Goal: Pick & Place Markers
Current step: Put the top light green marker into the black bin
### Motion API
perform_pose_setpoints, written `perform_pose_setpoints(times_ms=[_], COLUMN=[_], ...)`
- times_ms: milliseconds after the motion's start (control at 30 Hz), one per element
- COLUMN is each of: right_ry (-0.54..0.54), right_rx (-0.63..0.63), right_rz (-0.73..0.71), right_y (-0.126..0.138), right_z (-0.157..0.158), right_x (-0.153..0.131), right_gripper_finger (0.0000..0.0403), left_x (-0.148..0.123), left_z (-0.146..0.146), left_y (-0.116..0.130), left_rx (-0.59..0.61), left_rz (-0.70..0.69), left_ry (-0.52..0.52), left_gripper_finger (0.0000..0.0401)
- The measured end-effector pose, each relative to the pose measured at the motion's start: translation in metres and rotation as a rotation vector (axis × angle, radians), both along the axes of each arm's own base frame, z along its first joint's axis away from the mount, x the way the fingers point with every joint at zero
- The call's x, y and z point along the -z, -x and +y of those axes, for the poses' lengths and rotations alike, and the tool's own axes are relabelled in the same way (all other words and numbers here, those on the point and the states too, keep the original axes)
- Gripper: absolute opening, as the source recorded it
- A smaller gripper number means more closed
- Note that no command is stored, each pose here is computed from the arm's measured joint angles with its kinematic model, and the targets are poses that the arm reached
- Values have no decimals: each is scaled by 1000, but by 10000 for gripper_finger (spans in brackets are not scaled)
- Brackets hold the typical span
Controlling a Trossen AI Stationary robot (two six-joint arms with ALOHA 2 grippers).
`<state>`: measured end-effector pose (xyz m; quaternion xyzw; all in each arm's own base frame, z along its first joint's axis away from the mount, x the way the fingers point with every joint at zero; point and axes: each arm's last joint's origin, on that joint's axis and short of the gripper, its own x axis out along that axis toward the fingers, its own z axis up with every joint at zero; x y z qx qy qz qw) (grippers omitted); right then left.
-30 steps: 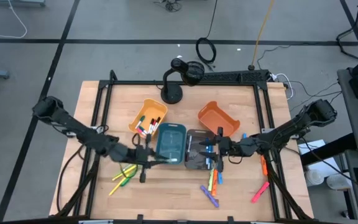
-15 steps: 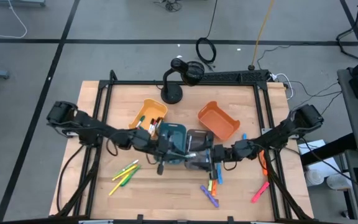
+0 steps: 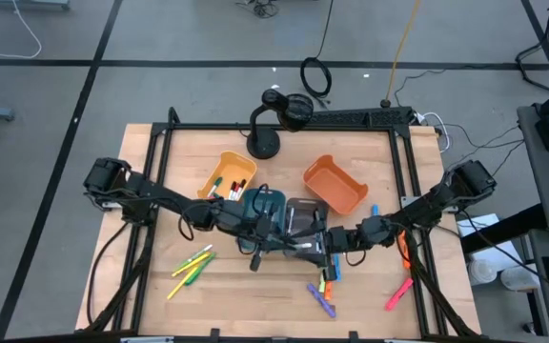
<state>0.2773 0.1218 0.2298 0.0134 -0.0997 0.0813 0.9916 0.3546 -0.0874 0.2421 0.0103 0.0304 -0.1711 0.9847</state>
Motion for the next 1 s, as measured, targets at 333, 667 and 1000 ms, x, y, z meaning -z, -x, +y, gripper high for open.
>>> perform_pose_setpoints(times_ms=[333, 667, 1000], right_ry=[46, 22, 61], right_rx=[-44, -23, 51], right_rz=[-23, 1, 110], right_y=[-1, -1, 8], right_z=[2, 1, 0], right_x=[-4, -4, -7], right_gripper_finger=[19, 18, 18], left_x=[0, -3, -45], left_z=[1, 1, -3], left_y=[0, 3, 51], left_rx=[-10, -34, -240], left_rz=[6, 33, 127], left_ry=[7, 20, -107], left_gripper_finger=[31, 65, 133])
